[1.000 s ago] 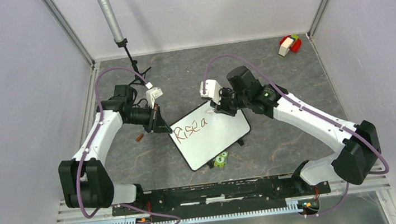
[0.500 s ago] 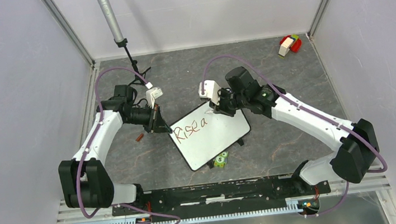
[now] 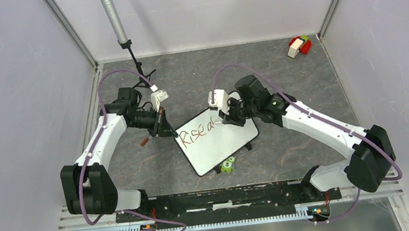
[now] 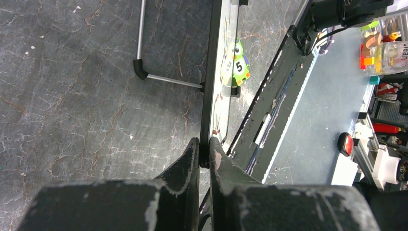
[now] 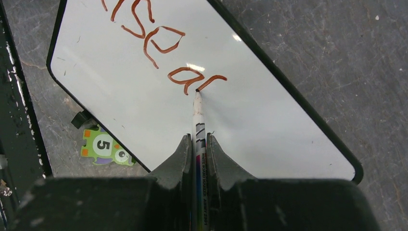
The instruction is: Write a sentence on the whiteboard
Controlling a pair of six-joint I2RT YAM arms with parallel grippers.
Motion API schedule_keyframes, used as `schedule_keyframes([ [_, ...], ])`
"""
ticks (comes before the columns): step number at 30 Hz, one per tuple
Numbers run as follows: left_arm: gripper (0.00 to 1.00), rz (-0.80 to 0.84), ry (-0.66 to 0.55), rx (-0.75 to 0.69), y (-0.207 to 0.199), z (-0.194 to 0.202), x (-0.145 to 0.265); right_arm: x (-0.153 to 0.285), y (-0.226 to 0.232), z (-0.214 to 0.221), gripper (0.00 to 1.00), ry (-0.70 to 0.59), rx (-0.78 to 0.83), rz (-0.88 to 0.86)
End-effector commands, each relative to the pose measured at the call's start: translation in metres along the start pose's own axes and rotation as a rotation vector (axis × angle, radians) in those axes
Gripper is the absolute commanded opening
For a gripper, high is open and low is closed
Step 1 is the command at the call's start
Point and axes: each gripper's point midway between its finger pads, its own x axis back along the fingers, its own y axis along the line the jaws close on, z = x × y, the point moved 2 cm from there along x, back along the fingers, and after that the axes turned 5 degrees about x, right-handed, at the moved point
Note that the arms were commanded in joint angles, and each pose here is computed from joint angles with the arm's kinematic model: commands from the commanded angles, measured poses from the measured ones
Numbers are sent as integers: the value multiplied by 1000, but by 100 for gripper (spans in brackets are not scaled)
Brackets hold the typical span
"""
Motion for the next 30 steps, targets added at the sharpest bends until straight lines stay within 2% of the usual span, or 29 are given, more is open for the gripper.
schedule_keyframes([
  [1,3,-6,-3,-30,-1,-6,1,0,3,9,0,11,-10,13],
  [11,3,-7,-2,-29,-1,-5,1,3,4,7,0,0,-14,7],
  [21,2,-7,-1,-28,-1,-6,1,8,-15,-18,0,-38,7,60],
  [30,3,-11,1,-26,-1,-5,1,6,-23,-18,0,-20,15,82],
])
